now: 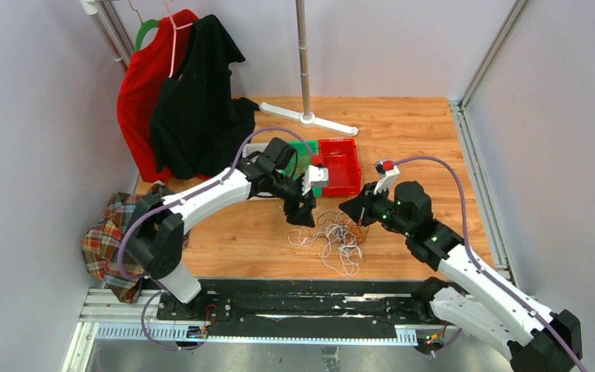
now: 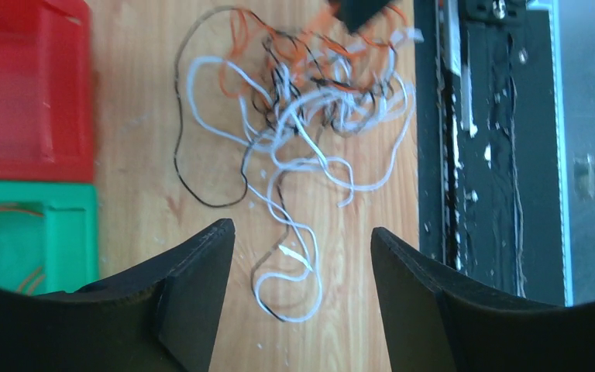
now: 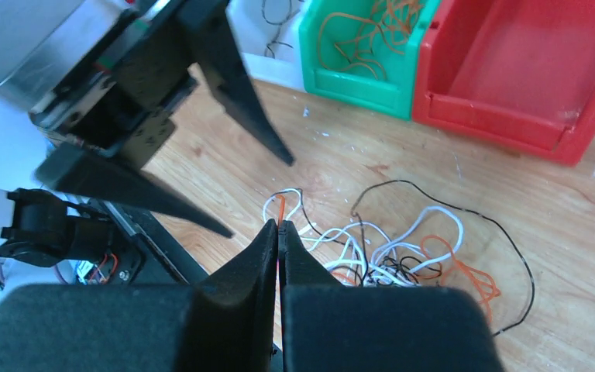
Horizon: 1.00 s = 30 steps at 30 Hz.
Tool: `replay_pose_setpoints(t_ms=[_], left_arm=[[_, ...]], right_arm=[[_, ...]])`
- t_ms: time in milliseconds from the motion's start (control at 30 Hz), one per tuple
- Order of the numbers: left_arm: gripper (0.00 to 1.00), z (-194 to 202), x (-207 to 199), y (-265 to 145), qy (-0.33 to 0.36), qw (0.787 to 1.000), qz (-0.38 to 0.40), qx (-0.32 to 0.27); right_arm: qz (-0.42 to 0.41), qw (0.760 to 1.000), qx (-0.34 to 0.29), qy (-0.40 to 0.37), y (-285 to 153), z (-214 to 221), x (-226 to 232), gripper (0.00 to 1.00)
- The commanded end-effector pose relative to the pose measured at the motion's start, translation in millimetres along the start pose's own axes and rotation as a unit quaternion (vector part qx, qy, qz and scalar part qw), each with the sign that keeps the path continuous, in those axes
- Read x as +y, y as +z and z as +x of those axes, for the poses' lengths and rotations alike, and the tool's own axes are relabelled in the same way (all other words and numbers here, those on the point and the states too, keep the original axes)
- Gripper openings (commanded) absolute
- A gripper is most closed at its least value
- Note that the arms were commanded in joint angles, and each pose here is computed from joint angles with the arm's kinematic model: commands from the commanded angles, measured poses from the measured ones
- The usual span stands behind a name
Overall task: Untangle the cables
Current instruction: Untie the cable.
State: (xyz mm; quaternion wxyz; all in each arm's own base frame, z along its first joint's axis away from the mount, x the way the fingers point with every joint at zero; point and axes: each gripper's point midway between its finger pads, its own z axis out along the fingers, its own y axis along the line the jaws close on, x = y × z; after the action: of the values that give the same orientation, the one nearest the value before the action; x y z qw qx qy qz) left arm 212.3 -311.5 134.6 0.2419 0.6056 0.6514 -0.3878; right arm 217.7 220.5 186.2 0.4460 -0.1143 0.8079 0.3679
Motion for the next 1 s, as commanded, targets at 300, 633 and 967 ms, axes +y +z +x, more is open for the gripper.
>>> replay_pose_setpoints(t_ms=[300,633,967], left_arm=[[0.68,-106,7,25,-0.014,0.978,0.054,-0.201],[0.53,-144,-37,-7,-0.033,0.953,0.133,-0.269],[0.31,-167,-60,-50,-0.03,0.919,0.145,-0.365]], right_arm=[[-0.061,0.994,-0.089,0.012,-34,-76,51,0.01],[-0.098,0.981,-0.169,0.016,-60,-143,86,0.01],[-0.105,0.979,-0.172,0.022,-55,-147,88,0.01]])
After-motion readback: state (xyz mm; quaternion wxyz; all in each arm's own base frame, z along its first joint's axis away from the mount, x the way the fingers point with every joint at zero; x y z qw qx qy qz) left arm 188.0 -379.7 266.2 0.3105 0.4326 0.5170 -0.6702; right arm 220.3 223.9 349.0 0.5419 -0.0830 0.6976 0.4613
